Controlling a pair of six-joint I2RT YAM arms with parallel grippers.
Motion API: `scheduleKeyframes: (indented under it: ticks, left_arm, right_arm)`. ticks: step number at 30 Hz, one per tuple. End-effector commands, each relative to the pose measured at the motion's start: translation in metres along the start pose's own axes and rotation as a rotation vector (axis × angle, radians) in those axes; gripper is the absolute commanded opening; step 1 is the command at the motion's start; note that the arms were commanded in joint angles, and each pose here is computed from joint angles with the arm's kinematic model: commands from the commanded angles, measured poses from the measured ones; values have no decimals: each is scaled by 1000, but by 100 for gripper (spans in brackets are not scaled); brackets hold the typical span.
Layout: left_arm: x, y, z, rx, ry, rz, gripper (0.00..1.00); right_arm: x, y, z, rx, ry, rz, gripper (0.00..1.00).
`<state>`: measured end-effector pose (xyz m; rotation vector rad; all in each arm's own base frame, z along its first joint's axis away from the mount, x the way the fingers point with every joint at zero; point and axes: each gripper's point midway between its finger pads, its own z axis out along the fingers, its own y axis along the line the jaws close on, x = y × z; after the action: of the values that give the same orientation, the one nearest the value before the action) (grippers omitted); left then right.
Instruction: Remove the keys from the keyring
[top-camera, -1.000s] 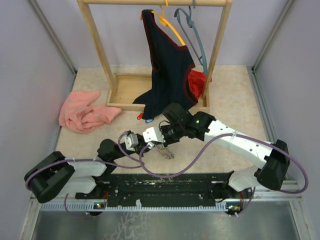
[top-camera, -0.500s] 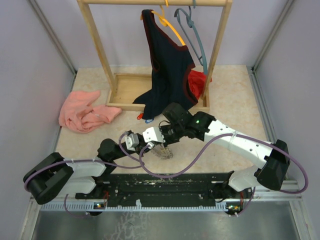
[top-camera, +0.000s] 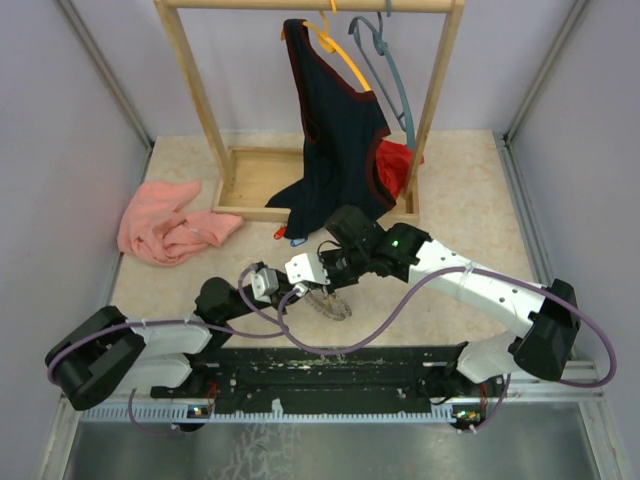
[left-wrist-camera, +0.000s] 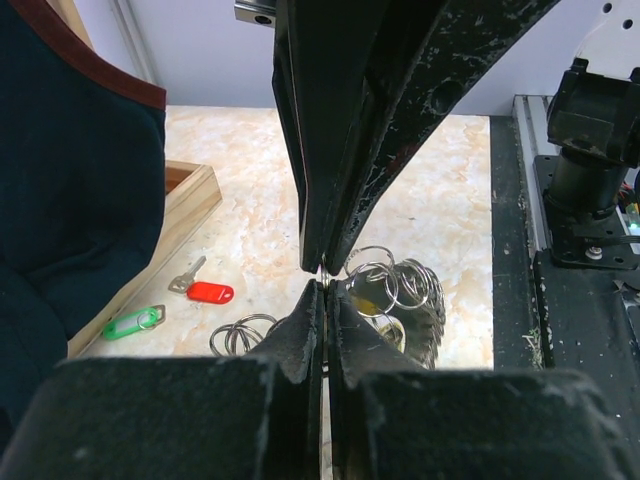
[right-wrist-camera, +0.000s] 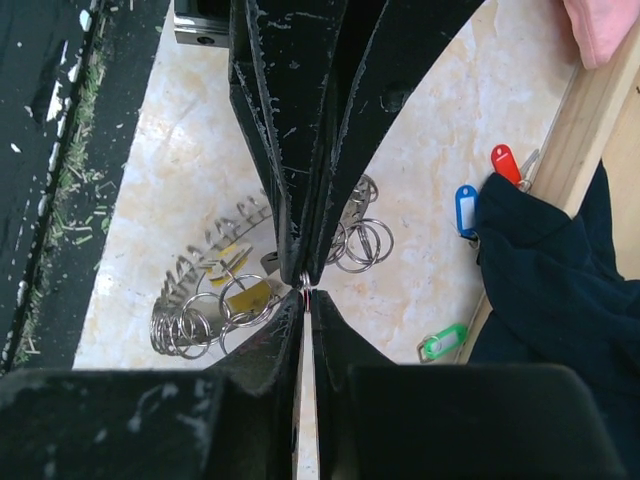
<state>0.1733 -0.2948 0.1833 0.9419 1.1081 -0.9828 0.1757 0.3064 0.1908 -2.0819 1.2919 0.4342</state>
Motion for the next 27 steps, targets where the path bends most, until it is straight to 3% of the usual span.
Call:
scheduleKeyframes:
  ticks: [1, 4, 9, 20, 27]
  left_arm:
    - [-12, 1, 0, -2, -31, 36, 0]
    - [-15, 2, -6, -24, -40, 61, 0]
    - [-23, 2, -12, -29, -69, 102, 0]
    - [-90, -2, -19, -13, -342, 60, 0]
    - [-108, -5, -22, 50, -410, 34, 0]
  right_arm:
    - [-39, -16, -17, 68, -134, -24, 12]
    - [-43, -18, -22, 55, -187, 19, 30]
    - [-50, -22, -41, 13, -325, 117, 44]
    - [-72, -28, -78, -155, -715, 323, 43]
    - [-82, -22, -87, -234, -772, 304, 40]
